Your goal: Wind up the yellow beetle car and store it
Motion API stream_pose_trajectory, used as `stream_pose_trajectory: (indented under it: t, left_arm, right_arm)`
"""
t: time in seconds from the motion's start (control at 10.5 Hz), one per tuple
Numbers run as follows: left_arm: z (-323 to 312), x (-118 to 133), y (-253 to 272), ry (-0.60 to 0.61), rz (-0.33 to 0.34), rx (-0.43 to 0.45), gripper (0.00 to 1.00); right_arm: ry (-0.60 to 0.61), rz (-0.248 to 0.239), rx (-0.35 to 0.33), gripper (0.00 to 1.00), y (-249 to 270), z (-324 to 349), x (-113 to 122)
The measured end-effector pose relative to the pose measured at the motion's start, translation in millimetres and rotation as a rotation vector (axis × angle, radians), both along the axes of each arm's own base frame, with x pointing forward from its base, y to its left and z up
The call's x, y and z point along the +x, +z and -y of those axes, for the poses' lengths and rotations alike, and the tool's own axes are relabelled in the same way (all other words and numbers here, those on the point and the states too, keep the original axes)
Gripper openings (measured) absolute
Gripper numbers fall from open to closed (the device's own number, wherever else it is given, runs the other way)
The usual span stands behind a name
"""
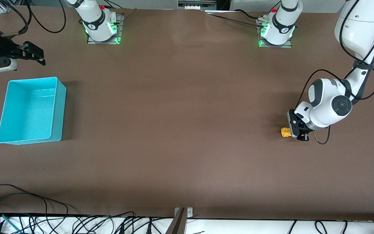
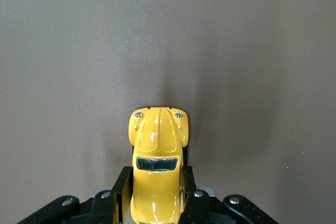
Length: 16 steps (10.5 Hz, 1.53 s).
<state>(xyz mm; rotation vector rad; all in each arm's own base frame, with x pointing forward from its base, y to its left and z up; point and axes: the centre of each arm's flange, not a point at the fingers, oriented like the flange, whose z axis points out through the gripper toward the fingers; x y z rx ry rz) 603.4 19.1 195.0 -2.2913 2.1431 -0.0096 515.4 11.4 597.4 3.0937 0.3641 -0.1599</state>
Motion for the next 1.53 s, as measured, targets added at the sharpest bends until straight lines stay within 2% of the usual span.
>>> stream_pose_trajectory:
  t: [0.76,1.05,1.53]
  left_arm:
    - [-15.0,-0.8,-0.6,0.008,-0.003,0.000,0.42]
    - [-60.5,-3.3,-0.5,-0.009,-0.003,0.001,0.42]
    - [-173.9,-15.1,-0.4,0.007,0.015,0.005,0.42]
  right_arm:
    - [0.000,0.000,0.000,1.00,-0.1,0.0,0.1]
    - [0.000,0.000,0.000,1.00,-0.1,0.0,0.1]
    - [0.000,0.000,0.000,1.00,-0.2,0.1,0.2]
